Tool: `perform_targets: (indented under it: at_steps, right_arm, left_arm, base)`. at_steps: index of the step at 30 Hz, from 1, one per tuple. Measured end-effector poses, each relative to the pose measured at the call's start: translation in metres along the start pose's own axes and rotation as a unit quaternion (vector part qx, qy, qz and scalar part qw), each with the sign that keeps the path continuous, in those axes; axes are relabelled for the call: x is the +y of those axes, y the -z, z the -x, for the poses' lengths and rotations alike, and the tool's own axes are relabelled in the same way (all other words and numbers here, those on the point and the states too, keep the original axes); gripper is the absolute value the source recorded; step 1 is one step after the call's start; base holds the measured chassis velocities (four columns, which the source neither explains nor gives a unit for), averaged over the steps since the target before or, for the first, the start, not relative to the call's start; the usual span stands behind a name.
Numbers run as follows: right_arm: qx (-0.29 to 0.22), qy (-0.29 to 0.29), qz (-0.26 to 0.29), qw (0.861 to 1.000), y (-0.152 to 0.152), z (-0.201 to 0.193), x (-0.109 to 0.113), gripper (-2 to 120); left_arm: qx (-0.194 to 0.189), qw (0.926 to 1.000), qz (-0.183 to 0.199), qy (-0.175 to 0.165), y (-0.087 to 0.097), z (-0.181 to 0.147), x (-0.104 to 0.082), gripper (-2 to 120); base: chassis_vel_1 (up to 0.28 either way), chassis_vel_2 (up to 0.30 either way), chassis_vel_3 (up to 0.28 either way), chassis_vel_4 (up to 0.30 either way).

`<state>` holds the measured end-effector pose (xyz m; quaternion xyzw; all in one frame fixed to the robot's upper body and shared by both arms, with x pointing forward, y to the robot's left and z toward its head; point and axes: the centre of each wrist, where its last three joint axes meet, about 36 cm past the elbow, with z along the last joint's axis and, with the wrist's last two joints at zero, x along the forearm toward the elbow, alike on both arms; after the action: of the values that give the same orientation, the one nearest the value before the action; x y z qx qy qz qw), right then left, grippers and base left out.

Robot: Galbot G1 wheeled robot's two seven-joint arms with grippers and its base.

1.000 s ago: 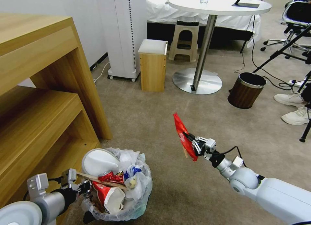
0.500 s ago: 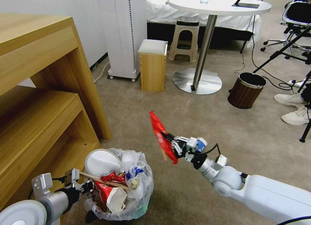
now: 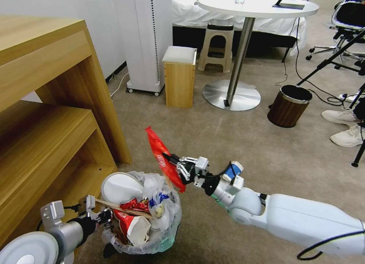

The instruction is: Pick up the trash bin and place the garbage on the floor into it.

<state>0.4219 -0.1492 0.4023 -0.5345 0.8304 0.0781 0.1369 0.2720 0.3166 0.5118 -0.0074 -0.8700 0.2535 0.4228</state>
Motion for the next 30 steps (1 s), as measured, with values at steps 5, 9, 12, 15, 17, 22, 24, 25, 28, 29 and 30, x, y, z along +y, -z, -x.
perform_targets:
  at_steps: [5,9,12,15,17,22,24,25,28,29,30]
  right_arm:
    - [-0.003,0.019,0.008,1.0,-0.001,0.015,0.007,0]
    - [-0.004,0.038,0.018,0.999,-0.003,0.028,0.016,0]
    - [-0.001,0.045,0.021,0.999,-0.005,0.031,0.02,0]
    - [-0.002,0.055,0.023,0.998,-0.004,0.037,0.024,0]
    - [-0.001,0.064,0.025,0.998,-0.004,0.04,0.027,0]
    - [0.002,0.073,0.027,0.997,-0.005,0.042,0.031,0]
    - [0.007,0.081,0.026,0.996,-0.009,0.04,0.035,0]
    - [0.007,0.081,0.026,0.996,-0.009,0.04,0.035,0]
    - [0.01,0.084,0.026,0.996,-0.013,0.038,0.037,0]
    - [0.01,0.084,0.026,0.996,-0.013,0.038,0.037,0]
    - [0.012,0.084,0.024,0.996,-0.014,0.037,0.036,0]
  left_arm:
    - [-0.001,1.0,0.0,-0.002,0.001,0.002,0.0,0]
    - [-0.004,1.0,-0.002,-0.006,0.003,0.004,-0.001,0]
    - [-0.005,1.0,-0.004,-0.007,0.003,0.005,-0.001,0]
    - [-0.006,0.9999,-0.006,-0.006,0.003,0.006,0.0,0]
    - [-0.007,0.9999,-0.009,-0.005,0.003,0.007,0.001,0]
    - [-0.009,0.9999,-0.012,-0.004,0.003,0.007,0.002,0]
    - [-0.011,0.9998,-0.016,-0.002,0.002,0.006,0.003,0]
    - [-0.011,0.9998,-0.016,-0.002,0.002,0.006,0.003,0]
    - [-0.012,0.9998,-0.016,-0.002,0.002,0.004,0.002,0]
    - [-0.012,0.9998,-0.016,-0.002,0.002,0.004,0.002,0]
    - [-0.013,0.9998,-0.015,-0.003,0.001,0.002,0.001,0]
  base:
    - [0.0,0.0,0.0,0.0]
    - [0.0,0.0,0.0,0.0]
    - [0.0,0.0,0.0,0.0]
    - [0.0,0.0,0.0,0.0]
    - [0.0,0.0,0.0,0.0]
    - [0.0,0.0,0.0,0.0]
    - [0.0,0.0,0.0,0.0]
    - [0.0,0.0,0.0,0.0]
    - [0.0,0.0,0.0,0.0]
    - [0.0,0.0,0.0,0.0]
    - [0.0,0.0,0.0,0.0]
